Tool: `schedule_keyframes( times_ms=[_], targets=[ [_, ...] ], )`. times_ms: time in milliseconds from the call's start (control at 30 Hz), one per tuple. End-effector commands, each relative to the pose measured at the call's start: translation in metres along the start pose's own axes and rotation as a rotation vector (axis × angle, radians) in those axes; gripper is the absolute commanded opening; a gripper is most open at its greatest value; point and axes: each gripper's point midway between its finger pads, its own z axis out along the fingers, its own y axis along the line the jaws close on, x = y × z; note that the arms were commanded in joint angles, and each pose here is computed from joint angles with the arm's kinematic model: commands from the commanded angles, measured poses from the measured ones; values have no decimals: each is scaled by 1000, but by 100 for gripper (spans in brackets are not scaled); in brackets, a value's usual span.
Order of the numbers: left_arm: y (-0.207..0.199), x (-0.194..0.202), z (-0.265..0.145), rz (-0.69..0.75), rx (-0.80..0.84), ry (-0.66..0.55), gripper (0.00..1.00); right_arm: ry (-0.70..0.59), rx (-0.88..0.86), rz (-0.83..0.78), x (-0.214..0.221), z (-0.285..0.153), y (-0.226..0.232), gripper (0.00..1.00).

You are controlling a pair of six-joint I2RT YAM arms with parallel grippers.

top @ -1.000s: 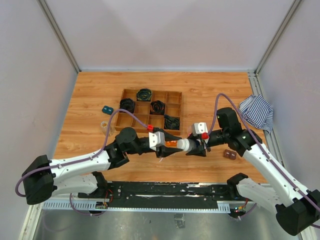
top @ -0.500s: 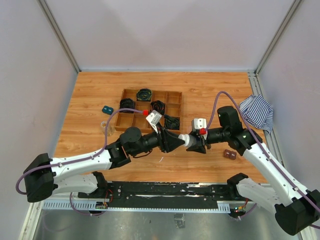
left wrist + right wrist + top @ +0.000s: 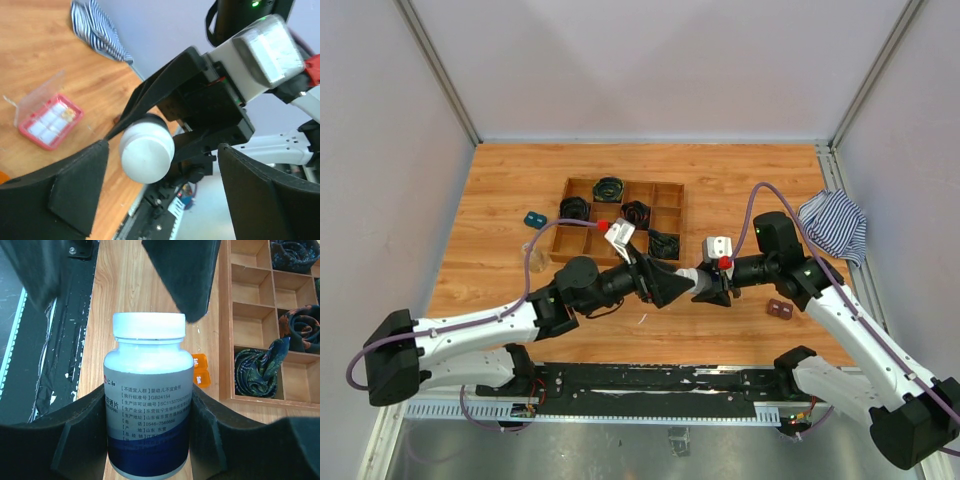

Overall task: Sort the pills into containers
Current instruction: Unscrew the lid of the pill bottle.

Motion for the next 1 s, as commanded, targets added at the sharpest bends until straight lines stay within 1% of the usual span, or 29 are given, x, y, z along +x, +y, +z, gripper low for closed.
schedule_keyframes(
  times_ms=[0, 100, 200, 267, 333, 367, 467, 500, 600, 733, 800, 833, 967],
  targets=[
    [-21, -28, -14, 109, 81, -102, 97, -38, 6, -21, -12, -5, -4, 1],
    [-17, -27, -30, 359, 121, -116, 99, -41, 5, -23, -13, -5, -4, 1],
    [-20, -23, -50, 702, 236, -165, 99, -47, -2, -26, -14, -5, -2, 1],
    [-29, -15, -62, 940, 357, -211, 99, -50, -8, -28, -14, -4, -1, 1],
    [-32, -5, -66, 1093, 437, -209, 99, -51, -9, -32, -14, -4, -1, 1],
    [-34, -2, -65, 1137, 471, -194, 99, -51, -9, -35, -14, -5, -1, 1],
    [-36, -4, -53, 1164, 521, -126, 99, -55, -19, -42, -14, -4, 1, 1],
    [-31, -3, -46, 1159, 510, -96, 99, -55, -21, -41, -14, -4, 2, 1],
    [-21, -8, -33, 1156, 462, -69, 99, -55, -25, -42, -13, -4, 2, 1],
    [-15, -8, -20, 1131, 449, -34, 98, -56, -29, -38, -12, -3, 3, 1],
    [-12, -6, -13, 1127, 447, 0, 94, -56, -28, -39, -12, -3, 3, 1],
    [-11, -5, -11, 1123, 447, 12, 90, -56, -27, -42, -13, -4, 2, 0],
    [-12, -5, -7, 1108, 459, 16, 82, -56, -28, -41, -13, -4, 3, 1]
  ],
)
